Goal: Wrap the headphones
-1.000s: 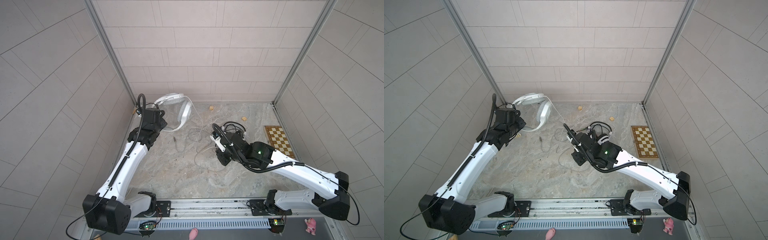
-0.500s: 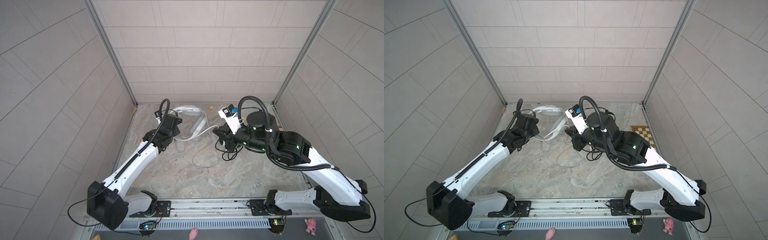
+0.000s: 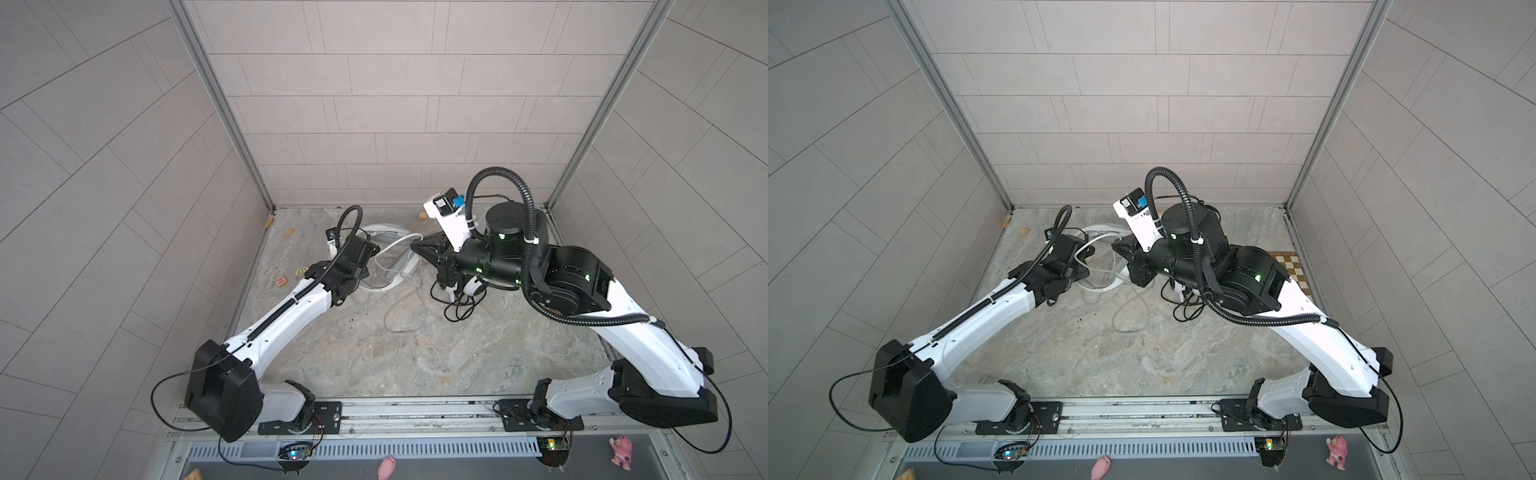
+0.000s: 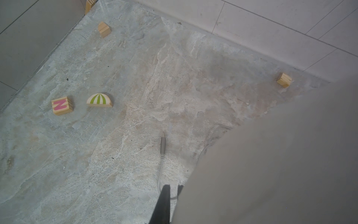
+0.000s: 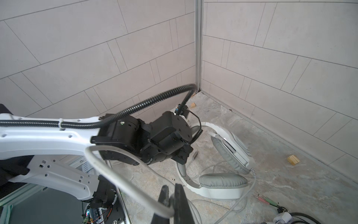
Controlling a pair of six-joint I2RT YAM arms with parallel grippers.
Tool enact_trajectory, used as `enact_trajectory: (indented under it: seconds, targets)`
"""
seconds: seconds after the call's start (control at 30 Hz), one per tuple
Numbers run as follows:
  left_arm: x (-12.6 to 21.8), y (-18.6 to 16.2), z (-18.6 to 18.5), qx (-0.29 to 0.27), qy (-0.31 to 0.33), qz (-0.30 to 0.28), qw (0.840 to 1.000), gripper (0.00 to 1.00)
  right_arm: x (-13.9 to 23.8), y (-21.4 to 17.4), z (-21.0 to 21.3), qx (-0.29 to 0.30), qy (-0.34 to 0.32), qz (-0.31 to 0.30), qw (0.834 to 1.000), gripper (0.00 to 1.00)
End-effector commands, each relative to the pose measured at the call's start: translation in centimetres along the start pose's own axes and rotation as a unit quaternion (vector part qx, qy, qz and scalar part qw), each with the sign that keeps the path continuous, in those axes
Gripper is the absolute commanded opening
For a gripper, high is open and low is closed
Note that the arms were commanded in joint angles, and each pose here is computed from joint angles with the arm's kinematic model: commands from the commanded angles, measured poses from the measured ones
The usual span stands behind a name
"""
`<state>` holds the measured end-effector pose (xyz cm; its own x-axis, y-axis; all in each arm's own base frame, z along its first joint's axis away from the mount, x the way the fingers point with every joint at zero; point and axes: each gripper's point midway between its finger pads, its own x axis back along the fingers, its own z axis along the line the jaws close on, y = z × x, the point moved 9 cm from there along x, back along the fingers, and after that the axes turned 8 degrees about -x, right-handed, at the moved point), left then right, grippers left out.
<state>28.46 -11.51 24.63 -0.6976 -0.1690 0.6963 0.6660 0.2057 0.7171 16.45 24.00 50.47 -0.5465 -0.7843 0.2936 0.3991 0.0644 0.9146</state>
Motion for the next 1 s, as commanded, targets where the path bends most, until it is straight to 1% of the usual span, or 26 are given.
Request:
enact_trajectory:
  seconds: [0.0,0.17,0.33,0.4,0.5,0.53,0.63,0.7,0.73,0.83,0.97]
  targets:
    - [-0.8,0.7,-0.5,0.016,0.010,-0.024,1.000,0.00,1.9,1.6,1.0,0.004,0.042,-0.030,0.999,0.04]
    - [-1.8,0.6,-1.5,0.020,0.002,-0.009,1.000,0.00,1.9,1.6,2.1,-0.004,0.101,-0.018,0.995,0.04]
    - [-2.1,0.9,-2.1,0.034,-0.010,-0.001,0.999,0.00,1.2,0.4,2.7,-0.005,0.124,0.011,0.992,0.04]
    - [-2.1,1.0,-2.4,0.044,-0.019,-0.002,0.999,0.00,0.7,-0.1,3.1,-0.011,0.148,0.020,0.989,0.04]
    - [-2.1,1.6,-2.7,0.062,-0.039,-0.009,0.997,0.00,-0.5,-1.7,3.0,-0.017,0.162,0.052,0.985,0.04]
    - [-1.9,2.1,-2.7,0.066,-0.044,-0.012,0.997,0.00,-0.8,-2.4,2.7,-0.018,0.154,0.061,0.986,0.04]
    - [-1.4,3.4,-2.3,0.080,-0.054,-0.016,0.995,0.00,-1.5,-5.2,1.0,-0.015,0.094,0.087,0.992,0.05]
    - [-0.9,4.3,-2.0,0.096,-0.074,-0.020,0.992,0.00,-2.0,-7.1,-0.5,-0.017,0.045,0.108,0.993,0.05]
    - [-0.7,4.6,-2.0,0.103,-0.086,-0.020,0.991,0.00,-2.5,-8.0,-1.0,-0.021,0.032,0.116,0.993,0.05]
    - [0.0,5.3,-2.6,0.122,-0.134,-0.015,0.983,0.00,-4.0,-10.7,-2.2,-0.043,0.016,0.132,0.990,0.05]
    - [0.8,5.5,-3.4,0.142,-0.187,0.003,0.972,0.00,-5.4,-12.2,-3.5,-0.054,-0.007,0.132,0.990,0.05]
